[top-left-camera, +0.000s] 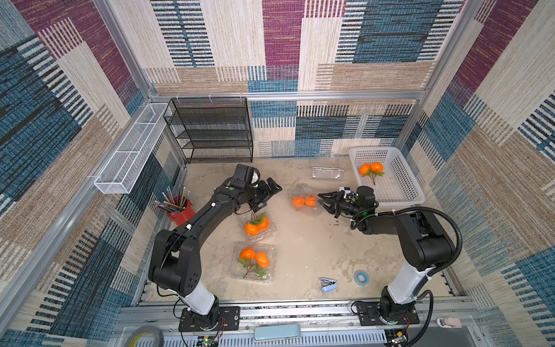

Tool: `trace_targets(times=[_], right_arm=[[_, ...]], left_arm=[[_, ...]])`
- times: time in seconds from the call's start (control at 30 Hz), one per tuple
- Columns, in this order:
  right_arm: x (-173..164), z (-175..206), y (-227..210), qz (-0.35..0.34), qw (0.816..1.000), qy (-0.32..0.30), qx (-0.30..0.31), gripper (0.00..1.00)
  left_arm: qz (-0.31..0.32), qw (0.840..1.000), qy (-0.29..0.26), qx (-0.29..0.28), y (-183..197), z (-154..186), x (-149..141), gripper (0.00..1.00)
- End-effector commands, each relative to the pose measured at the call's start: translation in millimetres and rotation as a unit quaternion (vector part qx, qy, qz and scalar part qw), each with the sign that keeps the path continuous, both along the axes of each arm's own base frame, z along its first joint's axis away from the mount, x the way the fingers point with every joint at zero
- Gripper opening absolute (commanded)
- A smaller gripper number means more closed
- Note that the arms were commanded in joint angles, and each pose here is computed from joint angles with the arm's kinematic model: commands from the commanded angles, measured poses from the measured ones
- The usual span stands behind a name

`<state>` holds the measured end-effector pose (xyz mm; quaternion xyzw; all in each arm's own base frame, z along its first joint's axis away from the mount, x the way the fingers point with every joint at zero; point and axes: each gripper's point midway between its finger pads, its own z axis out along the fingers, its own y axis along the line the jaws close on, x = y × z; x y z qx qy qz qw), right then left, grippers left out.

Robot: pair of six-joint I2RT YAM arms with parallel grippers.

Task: Take oranges out of containers
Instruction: Open the packing box at the center of the board.

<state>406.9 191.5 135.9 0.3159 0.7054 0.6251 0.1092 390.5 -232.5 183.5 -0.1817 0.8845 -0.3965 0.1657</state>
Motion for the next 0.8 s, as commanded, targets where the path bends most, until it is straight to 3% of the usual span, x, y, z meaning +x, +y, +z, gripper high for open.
trace_targets(times=[0.0,0.4,0.77], right_arm=[[8.0,8.4,-2.4,-0.033,0.999,0.018,0.034,0.3],[14.4,15.1,3.7,-0.071,0.992,0.054,0.094,0.3],[14.9,18.8,0.2,-0.089,0.987,0.067,0.114,0.29]], left_arm=[[0.008,0.996,0.002,-0.085,-28.3,19.9,4.9,1.0],[0.023,0.989,0.063,-0.132,-79.9,-11.7,-8.7,0.97],[0.07,0.982,0.094,-0.148,-83.3,-43.4,-17.8,0.92]])
